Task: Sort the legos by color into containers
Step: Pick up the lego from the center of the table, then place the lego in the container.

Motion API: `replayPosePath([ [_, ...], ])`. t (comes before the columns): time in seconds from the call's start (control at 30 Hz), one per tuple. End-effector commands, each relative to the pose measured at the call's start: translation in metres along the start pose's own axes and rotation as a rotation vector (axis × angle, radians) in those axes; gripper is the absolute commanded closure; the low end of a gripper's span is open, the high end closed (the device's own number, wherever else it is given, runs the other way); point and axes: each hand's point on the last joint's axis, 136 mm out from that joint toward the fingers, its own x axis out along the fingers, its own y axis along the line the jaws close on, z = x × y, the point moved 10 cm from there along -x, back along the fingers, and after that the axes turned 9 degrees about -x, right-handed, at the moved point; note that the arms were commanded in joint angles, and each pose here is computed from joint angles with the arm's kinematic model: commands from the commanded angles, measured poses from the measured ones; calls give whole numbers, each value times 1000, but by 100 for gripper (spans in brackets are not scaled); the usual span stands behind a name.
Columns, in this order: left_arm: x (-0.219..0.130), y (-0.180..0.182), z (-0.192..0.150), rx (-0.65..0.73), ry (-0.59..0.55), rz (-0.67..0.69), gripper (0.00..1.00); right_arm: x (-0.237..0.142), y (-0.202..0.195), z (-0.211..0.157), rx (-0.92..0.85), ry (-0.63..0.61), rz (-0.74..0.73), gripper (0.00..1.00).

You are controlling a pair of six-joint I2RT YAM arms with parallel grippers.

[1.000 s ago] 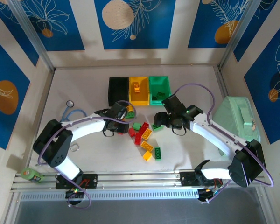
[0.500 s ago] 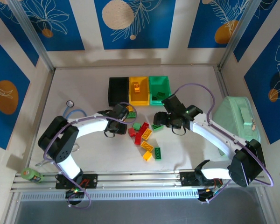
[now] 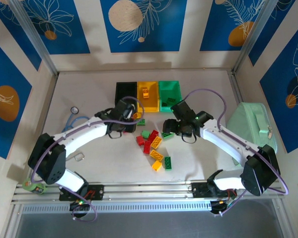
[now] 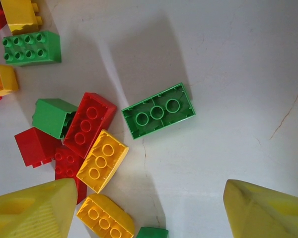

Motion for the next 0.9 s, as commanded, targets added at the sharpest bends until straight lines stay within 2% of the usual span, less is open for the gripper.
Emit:
replayPosePath([
  [0.0,-2,4,27,10,-24,19,67,1,4,2,11,5,14,22],
  [0.4,37,13,117,-7,-49,80,67,-11,-9,-11,27,-17,-6,22],
  [0.53,52,18,136,-16,-35,88,67,-12,-13,-14,31,-16,-6,22],
  [0.77,69,27,148,-36,-19,118,64,-16,-14,-11,28,-24,3,22],
  [0.8,70,28,149,-39,-19,121,59,-16,-13,-11,26,-26,5,22],
  [0.83,70,28,150,-39,-19,125,49,-17,-13,-10,24,-27,8,22],
  [0.87,69,29,151,-41,-19,134,33,-17,-13,-10,21,-29,7,22],
])
